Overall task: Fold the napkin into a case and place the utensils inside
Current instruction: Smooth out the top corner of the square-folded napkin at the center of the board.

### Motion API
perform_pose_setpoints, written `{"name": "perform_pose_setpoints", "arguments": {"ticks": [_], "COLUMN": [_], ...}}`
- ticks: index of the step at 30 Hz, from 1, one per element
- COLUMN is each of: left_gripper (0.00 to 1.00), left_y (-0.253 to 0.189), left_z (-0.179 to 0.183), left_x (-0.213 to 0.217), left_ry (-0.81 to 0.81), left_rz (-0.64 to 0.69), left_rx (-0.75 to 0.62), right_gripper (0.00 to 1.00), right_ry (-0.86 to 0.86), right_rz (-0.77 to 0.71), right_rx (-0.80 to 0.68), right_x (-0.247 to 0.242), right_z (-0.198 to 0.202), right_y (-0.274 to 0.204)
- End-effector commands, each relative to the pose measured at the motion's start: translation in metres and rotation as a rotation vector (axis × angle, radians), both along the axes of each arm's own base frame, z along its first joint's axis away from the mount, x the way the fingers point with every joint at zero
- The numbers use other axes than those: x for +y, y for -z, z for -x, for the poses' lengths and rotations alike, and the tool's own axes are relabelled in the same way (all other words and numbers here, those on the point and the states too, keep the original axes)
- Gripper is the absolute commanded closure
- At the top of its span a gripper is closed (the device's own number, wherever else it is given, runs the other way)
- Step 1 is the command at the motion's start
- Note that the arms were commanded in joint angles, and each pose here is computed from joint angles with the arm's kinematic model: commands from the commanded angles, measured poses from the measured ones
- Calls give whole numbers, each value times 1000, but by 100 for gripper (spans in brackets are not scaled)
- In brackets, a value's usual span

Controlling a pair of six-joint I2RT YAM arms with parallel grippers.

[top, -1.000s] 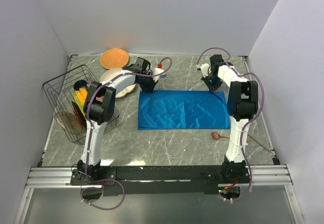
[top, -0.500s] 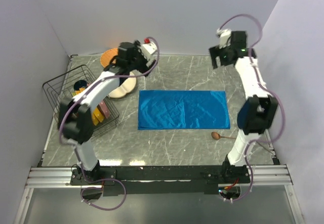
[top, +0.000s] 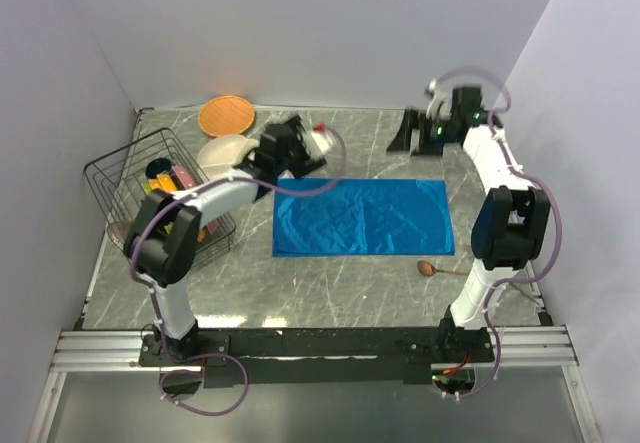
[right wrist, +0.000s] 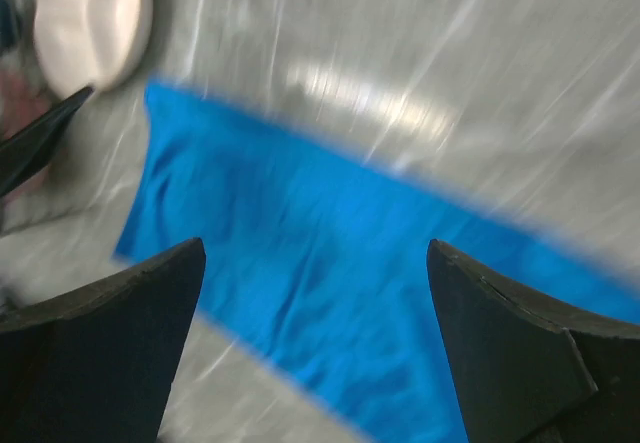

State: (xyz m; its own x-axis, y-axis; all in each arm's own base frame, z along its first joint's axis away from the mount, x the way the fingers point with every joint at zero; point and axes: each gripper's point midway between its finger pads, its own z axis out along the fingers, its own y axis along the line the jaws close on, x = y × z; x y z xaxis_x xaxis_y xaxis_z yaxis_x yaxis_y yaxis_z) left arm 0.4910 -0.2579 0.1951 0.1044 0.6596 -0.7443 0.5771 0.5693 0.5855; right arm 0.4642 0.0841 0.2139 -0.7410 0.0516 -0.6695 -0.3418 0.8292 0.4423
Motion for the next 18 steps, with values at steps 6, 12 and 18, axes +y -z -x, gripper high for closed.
{"name": "perform_pose_setpoints", "arguments": {"ticks": [6,12,18], "left_gripper": [1,1,1], "left_y": [19,47,72], "left_z": [9,14,2], "left_x": [-38,-72,-95], "left_ry": [-23,65,107], "left_rz": [-166,-228,-261], "left_rx": [-336,-360,-358], "right_gripper": [0,0,0], "right_ry": [13,25,55], "right_rz": [-414,-452,-458], "right_rx": [288,291,349], "right_x": [46,58,58], "right_z": [25,4,-7], "right_y": [64,79,108]}}
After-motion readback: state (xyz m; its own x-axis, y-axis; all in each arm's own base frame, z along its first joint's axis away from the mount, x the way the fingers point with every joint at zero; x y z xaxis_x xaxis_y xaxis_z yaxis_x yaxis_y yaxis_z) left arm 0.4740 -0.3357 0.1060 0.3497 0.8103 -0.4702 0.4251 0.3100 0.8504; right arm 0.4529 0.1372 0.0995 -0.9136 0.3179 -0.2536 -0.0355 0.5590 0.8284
